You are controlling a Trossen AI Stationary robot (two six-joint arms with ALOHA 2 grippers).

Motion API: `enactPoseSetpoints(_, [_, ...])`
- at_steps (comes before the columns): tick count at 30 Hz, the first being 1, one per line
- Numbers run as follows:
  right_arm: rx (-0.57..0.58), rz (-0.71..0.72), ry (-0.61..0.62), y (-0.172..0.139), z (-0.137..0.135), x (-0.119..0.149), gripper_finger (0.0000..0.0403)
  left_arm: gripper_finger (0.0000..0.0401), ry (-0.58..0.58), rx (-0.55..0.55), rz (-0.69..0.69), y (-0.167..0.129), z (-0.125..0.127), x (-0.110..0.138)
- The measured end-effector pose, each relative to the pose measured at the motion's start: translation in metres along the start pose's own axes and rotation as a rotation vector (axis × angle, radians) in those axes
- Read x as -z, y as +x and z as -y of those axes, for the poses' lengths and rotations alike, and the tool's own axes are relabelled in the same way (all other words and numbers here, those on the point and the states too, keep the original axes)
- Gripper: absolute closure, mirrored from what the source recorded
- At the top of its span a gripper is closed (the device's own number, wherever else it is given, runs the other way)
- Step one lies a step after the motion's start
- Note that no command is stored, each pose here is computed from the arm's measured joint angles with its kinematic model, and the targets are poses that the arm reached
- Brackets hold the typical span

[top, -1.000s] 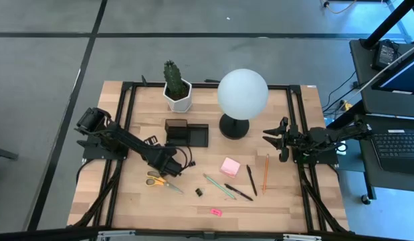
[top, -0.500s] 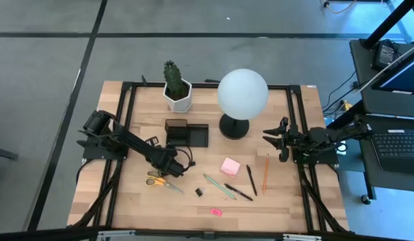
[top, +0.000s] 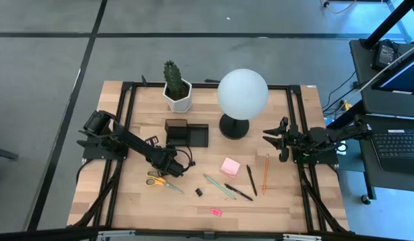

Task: Pick and place office supplies into organizer
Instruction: Put the top left black clip binder into the black desk organizer

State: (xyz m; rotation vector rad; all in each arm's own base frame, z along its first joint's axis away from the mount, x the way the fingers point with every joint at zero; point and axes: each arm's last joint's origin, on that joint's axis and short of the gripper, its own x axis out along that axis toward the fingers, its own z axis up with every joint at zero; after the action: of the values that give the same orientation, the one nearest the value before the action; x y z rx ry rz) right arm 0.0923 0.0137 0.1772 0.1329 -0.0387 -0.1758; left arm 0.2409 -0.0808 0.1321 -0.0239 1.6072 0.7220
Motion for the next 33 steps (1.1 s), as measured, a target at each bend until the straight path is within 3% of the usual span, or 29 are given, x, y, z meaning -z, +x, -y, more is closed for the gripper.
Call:
enactPoseSetpoints(10, [0.000,-0.002,-0.001,0.000,0.000,0.000,0.0276,0.0397,0.005,0.031,-0.027,-0.014,0.001,-0.005])
enactPoseSetpoints(18, [0.001,-0.012,-0.006,0.000,0.000,0.001,0.0276,0.0398,0.093,0.039,-0.018,-0.044,-0.006,-0.011])
enactPoseSetpoints(26, [0.001,-0.014,-0.011,0.000,0.000,0.001,0.0276,0.0398,0.051,0.002,0.260,-0.077,-0.029,-0.017])
enactPoseSetpoints(33, [0.000,-0.014,-0.055,0.000,0.000,0.001,0.0276,0.0398,0.071,0.006,0.317,-0.076,-0.041,-0.032])
